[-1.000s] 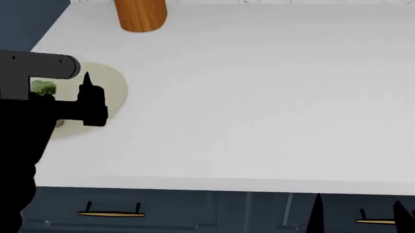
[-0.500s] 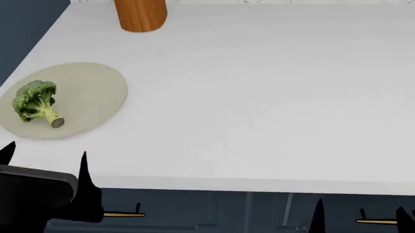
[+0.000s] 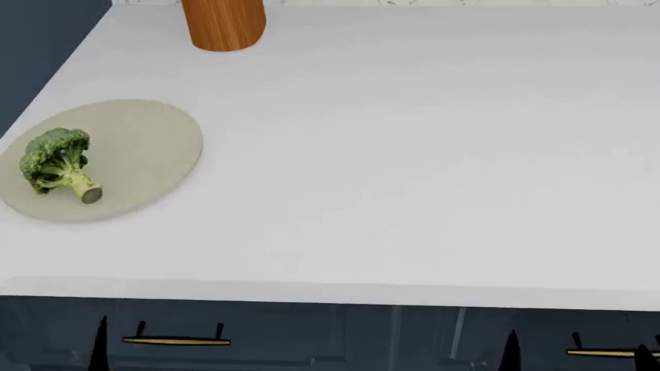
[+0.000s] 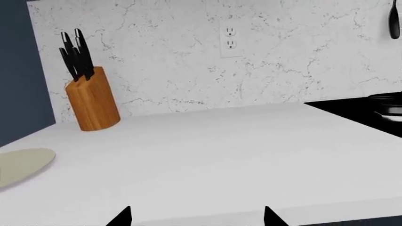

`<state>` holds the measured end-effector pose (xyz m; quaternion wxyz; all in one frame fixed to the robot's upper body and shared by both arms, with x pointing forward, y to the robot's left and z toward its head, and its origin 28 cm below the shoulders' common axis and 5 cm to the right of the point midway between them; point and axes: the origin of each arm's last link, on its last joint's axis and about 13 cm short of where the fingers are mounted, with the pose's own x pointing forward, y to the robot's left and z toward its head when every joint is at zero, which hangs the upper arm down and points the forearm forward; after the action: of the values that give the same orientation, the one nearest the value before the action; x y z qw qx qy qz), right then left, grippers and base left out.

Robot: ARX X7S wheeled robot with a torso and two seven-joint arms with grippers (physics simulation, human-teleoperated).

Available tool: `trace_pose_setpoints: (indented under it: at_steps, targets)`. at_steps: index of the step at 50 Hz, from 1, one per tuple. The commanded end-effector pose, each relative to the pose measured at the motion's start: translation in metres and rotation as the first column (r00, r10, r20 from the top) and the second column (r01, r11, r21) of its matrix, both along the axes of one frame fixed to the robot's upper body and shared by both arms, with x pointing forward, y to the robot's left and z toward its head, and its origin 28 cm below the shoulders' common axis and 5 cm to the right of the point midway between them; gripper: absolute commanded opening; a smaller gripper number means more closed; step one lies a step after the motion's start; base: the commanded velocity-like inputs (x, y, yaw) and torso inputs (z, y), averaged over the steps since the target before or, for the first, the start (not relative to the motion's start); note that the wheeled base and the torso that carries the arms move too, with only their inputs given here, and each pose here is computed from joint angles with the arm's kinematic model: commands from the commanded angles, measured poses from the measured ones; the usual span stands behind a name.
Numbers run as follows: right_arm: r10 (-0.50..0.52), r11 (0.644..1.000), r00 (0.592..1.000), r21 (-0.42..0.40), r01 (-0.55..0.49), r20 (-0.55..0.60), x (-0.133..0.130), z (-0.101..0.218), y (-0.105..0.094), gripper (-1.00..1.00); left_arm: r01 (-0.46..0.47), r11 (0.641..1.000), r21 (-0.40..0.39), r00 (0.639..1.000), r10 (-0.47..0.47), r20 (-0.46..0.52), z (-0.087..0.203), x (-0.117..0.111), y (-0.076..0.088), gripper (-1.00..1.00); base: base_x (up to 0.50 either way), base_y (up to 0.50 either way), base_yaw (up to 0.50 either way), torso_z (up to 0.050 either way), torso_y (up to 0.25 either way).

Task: Pick the broccoli from the top rack in the oven and place it on the plate on the counter.

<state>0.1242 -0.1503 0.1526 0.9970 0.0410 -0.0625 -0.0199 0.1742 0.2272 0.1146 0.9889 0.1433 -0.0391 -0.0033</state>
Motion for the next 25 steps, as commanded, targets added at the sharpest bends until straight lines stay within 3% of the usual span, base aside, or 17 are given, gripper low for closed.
trace_pose_setpoints:
  at_steps: [1, 16, 25]
  targets:
    - [-0.013, 1.000, 1.000, -0.016, 0.013, 0.024, -0.006, 0.001, -0.001, 1.00, 0.026, 0.999, 0.032, 0.999, -0.027, 0.021, 0.001, -0.017, 0.012, 1.00, 0.00, 0.00, 0.00, 0.000, 0.000]
    - [-0.022, 1.000, 0.999, -0.019, 0.023, 0.037, -0.028, 0.008, 0.003, 1.00, -0.027, 0.998, 0.060, 0.998, 0.024, 0.052, 0.004, -0.034, 0.023, 1.00, 0.00, 0.00, 0.00, 0.000, 0.000]
    - [-0.010, 1.000, 1.000, -0.002, 0.010, 0.017, -0.033, -0.023, -0.014, 1.00, -0.041, 0.997, 0.058, 0.999, 0.040, 0.031, 0.000, -0.044, 0.025, 1.00, 0.00, 0.00, 0.00, 0.000, 0.000]
